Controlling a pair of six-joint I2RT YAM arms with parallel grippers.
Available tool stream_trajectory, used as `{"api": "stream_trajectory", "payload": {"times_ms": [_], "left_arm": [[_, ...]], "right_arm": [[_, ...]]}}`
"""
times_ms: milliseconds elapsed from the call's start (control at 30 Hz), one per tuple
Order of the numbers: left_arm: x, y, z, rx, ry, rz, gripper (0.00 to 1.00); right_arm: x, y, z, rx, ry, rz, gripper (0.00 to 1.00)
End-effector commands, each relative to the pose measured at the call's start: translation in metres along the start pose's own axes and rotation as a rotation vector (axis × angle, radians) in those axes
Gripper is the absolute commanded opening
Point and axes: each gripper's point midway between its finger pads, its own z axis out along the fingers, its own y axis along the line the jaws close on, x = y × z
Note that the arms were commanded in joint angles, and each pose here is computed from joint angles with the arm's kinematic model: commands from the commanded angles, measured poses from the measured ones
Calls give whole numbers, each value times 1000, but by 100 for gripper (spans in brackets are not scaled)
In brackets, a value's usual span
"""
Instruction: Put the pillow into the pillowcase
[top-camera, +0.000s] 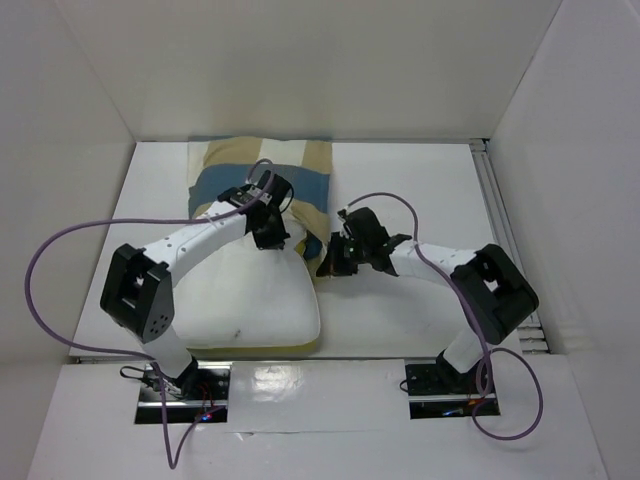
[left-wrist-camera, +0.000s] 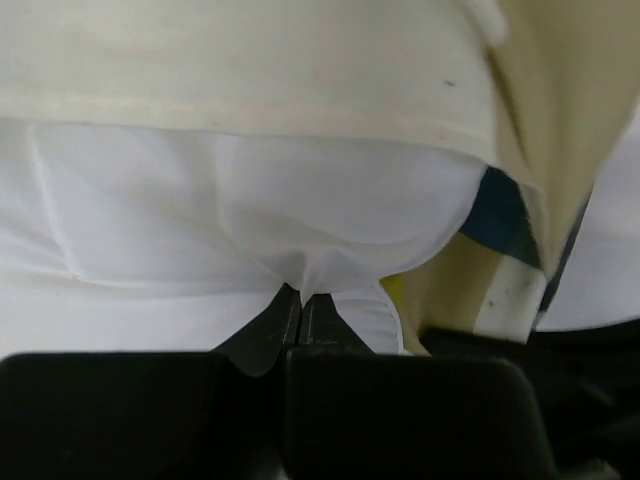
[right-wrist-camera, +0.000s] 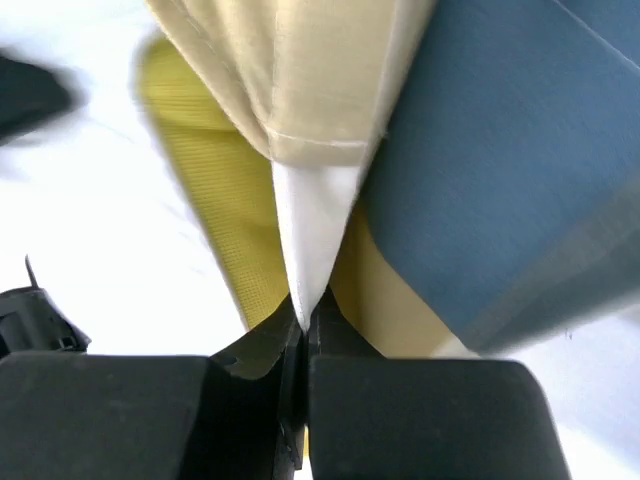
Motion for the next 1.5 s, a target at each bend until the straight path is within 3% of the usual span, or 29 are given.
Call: {"api": "stream_trajectory", "payload": {"times_ms": [0,267,400,500,567,667,767,800,867,1000,1067,1100,1133,1167,1233,1300,1467], "left_arm": [[-69,-29,0,97,-249,-91,0],[-75,-31,1,94,-271,-114,0],[-86,-48,-9,151,-283,-148,0],[-107,-59,-40,191,-345,-173,0],[-131,-70,-80,247,-430,-188,0],[-160,-73,-116,236,-525,-199,0],[-163,-81,-110,223,-517,-206,0],[-161,-81,-91,193,-496,-218,0],[-155,-95,-74,199,-479,-206,0],[-134,-117,-42,179,-427,-174,0],[-124,-125,-39,180,-419,-154,0],[-125,-123,-39,171,-427,-144,0],[-119,-125,-37,170,-418,-133,0],[-116,-121,-37,163,-415,-121,0],[-108,-121,-35,161,-408,-94,0],[-101,-114,-39,163,-395,-80,0],[-78,-140,-42,313,-305,23,0]], "right_arm": [[-7,26,-12,-63,15,-55,0],[-21,32,10,-82,43,-99,0],[-49,23,24,-40,9,-105,0],[-70,47,20,-107,2,-128,0],[-71,89,2,-196,-2,-185,0],[-30,159,-35,-305,29,-302,0],[20,147,-40,-314,122,-263,0],[30,143,-34,-327,139,-222,0],[60,109,-26,-290,208,-155,0],[73,88,-26,-226,226,-119,0],[54,90,-29,-195,163,-165,0],[48,84,-34,-152,156,-160,2],[43,84,-37,-135,139,-189,14],[26,84,-41,-98,81,-200,48],[15,75,-55,-29,29,-199,75],[-9,66,-69,42,-77,-165,86],[-52,22,-119,214,-328,72,88]]}}
